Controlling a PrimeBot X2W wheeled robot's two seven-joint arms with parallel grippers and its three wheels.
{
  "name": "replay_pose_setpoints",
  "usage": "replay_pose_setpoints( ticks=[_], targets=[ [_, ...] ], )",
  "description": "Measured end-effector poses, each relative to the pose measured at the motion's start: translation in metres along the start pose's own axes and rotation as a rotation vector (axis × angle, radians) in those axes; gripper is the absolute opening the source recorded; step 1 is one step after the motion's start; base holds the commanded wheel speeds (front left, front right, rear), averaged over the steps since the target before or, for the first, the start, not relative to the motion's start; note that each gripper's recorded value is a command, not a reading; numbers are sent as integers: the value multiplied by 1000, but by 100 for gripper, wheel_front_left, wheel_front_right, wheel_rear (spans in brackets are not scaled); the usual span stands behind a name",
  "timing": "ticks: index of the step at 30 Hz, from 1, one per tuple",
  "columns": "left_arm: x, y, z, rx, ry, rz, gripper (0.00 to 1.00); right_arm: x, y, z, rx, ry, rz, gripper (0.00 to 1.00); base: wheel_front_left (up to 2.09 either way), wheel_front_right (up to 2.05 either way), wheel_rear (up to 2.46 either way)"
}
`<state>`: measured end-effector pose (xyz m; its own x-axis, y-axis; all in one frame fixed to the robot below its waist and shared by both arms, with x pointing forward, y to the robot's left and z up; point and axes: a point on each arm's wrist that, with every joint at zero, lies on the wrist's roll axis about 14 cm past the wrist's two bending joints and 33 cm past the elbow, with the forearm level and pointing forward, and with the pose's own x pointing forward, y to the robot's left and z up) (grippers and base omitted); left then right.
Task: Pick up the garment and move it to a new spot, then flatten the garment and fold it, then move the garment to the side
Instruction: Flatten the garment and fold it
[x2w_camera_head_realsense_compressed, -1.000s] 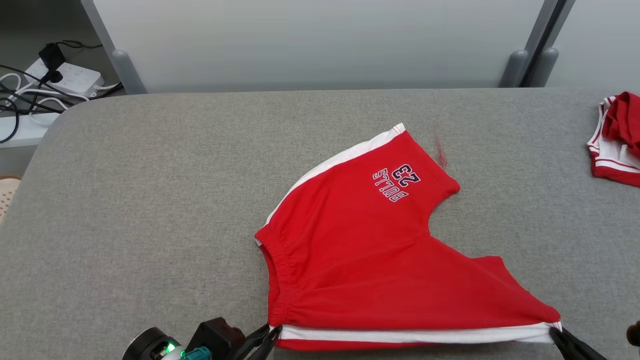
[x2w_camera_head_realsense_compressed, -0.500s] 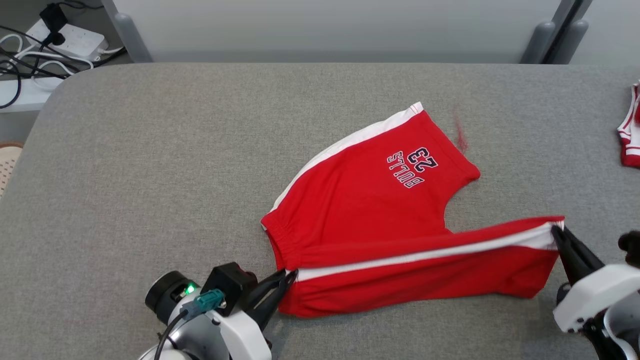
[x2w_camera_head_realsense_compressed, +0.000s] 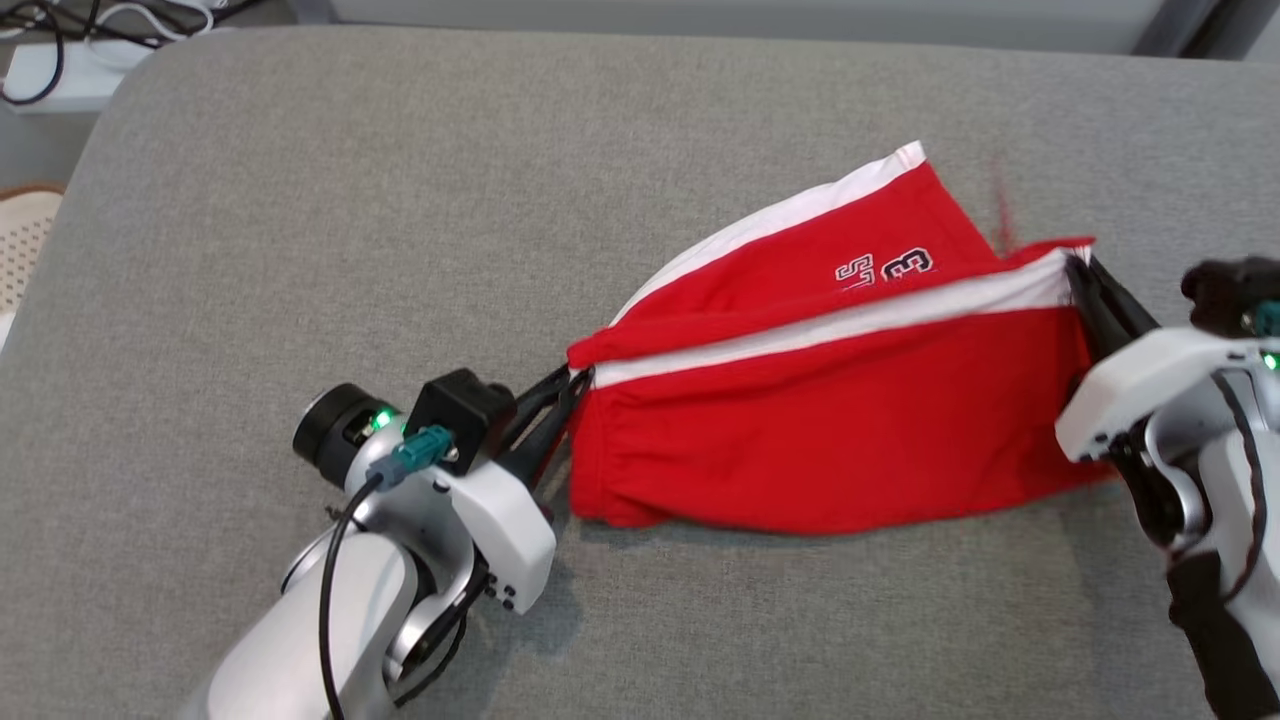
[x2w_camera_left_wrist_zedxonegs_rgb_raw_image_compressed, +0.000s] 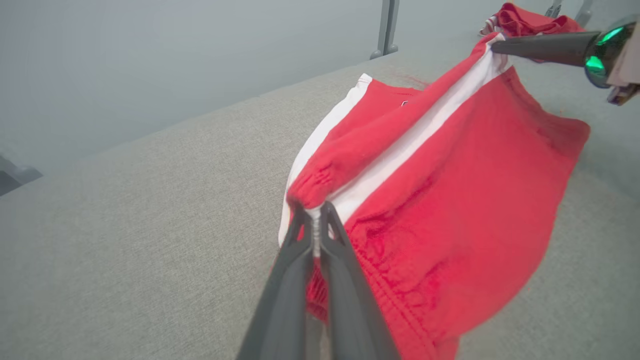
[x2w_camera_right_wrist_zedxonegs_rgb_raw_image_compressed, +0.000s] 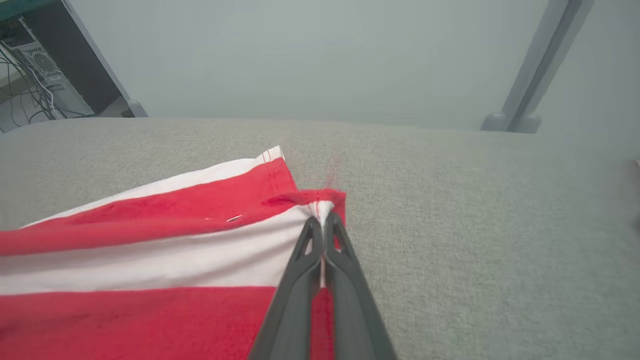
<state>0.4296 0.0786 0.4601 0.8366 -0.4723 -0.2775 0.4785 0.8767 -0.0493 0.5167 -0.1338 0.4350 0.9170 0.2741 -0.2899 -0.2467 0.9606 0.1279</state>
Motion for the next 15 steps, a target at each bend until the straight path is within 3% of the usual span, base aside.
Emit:
replay_pose_setpoints(
  ticks=[15],
  targets=[
    [21, 43, -20, -2, 37, 109, 0, 81, 30, 12, -89, 25, 116, 0, 0, 0, 0]
  ],
)
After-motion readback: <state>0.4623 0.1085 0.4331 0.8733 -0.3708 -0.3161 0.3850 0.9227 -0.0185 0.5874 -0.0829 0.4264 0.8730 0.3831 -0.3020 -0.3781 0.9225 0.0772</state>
